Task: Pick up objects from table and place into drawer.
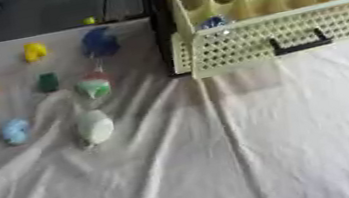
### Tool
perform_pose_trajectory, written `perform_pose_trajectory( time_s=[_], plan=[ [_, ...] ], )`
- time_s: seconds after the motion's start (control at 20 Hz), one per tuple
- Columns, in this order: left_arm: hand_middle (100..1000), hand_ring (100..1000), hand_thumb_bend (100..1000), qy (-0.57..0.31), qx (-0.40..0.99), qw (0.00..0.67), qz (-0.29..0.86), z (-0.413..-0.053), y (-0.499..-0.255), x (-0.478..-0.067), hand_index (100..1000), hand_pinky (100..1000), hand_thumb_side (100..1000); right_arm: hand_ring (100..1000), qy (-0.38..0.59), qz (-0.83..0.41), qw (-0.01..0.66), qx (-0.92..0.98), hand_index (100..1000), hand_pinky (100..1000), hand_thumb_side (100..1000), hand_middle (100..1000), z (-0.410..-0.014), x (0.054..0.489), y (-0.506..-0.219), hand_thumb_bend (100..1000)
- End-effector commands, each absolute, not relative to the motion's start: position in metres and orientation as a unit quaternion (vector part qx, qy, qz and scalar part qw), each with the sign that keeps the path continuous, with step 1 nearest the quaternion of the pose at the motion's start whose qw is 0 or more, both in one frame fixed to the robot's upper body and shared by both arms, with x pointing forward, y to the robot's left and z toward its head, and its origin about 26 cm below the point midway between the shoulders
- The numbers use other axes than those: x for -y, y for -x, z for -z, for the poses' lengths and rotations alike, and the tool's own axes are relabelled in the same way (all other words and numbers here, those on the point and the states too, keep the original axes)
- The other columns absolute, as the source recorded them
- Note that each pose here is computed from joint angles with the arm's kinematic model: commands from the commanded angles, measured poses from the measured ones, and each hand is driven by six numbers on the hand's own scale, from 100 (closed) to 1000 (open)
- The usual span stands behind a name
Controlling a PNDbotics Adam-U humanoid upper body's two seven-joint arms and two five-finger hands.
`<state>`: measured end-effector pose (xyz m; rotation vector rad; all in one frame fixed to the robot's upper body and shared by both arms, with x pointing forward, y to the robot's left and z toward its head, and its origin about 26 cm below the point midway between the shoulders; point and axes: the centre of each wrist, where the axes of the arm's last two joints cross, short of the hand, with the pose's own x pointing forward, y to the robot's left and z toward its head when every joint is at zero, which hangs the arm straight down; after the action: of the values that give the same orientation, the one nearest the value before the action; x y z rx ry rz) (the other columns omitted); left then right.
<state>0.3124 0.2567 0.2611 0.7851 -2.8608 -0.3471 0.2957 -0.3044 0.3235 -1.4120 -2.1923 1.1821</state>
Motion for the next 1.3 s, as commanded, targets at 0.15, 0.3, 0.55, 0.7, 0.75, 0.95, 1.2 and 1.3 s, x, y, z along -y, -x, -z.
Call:
perform_pose_trajectory(
  time_s=[0.15,0.3,0.55,0.7,0.75,0.95,1.2,1.3],
  plan=[
    [833,878,184,-0.268,0.953,0.071,0.124,-0.267,-0.308,-0.26,925,748,1000,416,0.419,-0.591,0.168,0.668,708,187,1000,546,-0.352,0.303,-0.284,100],
    [833,877,184,-0.265,0.953,0.074,0.126,-0.266,-0.308,-0.259,925,746,1000,444,0.357,-0.646,0.185,0.648,731,209,1000,580,-0.357,0.293,-0.284,100],
    [832,875,173,-0.26,0.954,0.08,0.128,-0.264,-0.308,-0.258,922,741,1000,448,0.294,-0.696,0.214,0.619,748,219,1000,599,-0.36,0.271,-0.287,100],
    [832,873,171,-0.259,0.954,0.084,0.126,-0.263,-0.308,-0.258,920,736,1000,445,0.278,-0.708,0.228,0.608,749,218,1000,604,-0.358,0.261,-0.289,100],
    [831,871,170,-0.258,0.954,0.085,0.126,-0.263,-0.309,-0.257,919,733,1000,442,0.273,-0.711,0.234,0.604,748,214,1000,605,-0.357,0.257,-0.289,100],
    [829,865,168,-0.255,0.955,0.09,0.124,-0.261,-0.309,-0.256,917,722,1000,456,0.25,-0.724,0.252,0.592,751,227,1000,622,-0.351,0.244,-0.292,100],
    [827,861,164,-0.251,0.956,0.096,0.121,-0.259,-0.309,-0.255,915,713,1000,484,0.232,-0.736,0.279,0.572,761,266,1000,664,-0.341,0.234,-0.295,100],
    [827,859,163,-0.25,0.956,0.096,0.12,-0.259,-0.309,-0.254,915,711,1000,484,0.224,-0.741,0.292,0.562,768,267,1000,687,-0.336,0.232,-0.296,100]
  ],
)
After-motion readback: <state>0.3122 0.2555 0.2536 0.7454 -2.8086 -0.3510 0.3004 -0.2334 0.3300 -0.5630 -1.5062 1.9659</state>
